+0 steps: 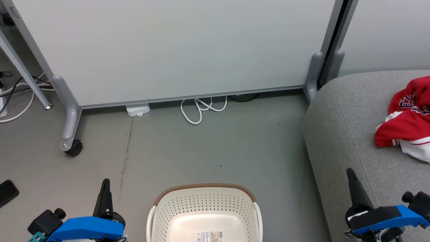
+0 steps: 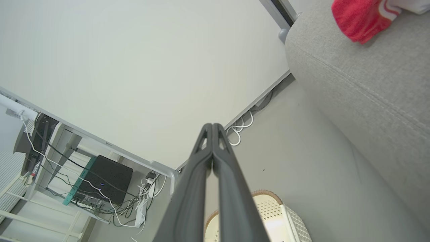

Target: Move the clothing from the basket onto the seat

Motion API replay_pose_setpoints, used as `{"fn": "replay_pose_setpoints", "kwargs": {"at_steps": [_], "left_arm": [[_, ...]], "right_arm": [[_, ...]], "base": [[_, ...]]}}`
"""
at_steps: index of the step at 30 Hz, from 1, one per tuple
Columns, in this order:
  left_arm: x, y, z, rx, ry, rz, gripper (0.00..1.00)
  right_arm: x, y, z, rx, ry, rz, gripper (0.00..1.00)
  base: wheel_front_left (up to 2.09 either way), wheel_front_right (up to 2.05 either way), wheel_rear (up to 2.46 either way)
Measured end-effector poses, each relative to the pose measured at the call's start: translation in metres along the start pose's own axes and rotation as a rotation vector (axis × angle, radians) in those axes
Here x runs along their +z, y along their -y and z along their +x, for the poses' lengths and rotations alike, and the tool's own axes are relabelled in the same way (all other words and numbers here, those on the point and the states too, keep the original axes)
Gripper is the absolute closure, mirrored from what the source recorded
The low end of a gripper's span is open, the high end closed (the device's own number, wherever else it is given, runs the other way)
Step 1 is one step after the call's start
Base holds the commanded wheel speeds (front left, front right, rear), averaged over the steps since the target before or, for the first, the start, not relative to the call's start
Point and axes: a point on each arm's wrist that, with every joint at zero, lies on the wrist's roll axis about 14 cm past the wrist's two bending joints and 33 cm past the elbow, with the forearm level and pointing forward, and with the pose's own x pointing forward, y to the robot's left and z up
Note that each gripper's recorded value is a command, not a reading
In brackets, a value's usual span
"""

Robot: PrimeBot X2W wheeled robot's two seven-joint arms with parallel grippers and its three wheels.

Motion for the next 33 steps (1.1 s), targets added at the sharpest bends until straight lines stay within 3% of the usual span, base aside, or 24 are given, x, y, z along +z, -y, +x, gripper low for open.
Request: {"fn": "replay_pose_setpoints", "kwargs": {"at_steps": [33], "left_arm": [[0.017,0.017,0.011,-0.049,0.017,-0.334,1.00]], "right_arm": [[0.015,-0.005,0.002,0.026,0.030,0.370,1.00]], "base": [[0.00,0.00,0.00]]}}
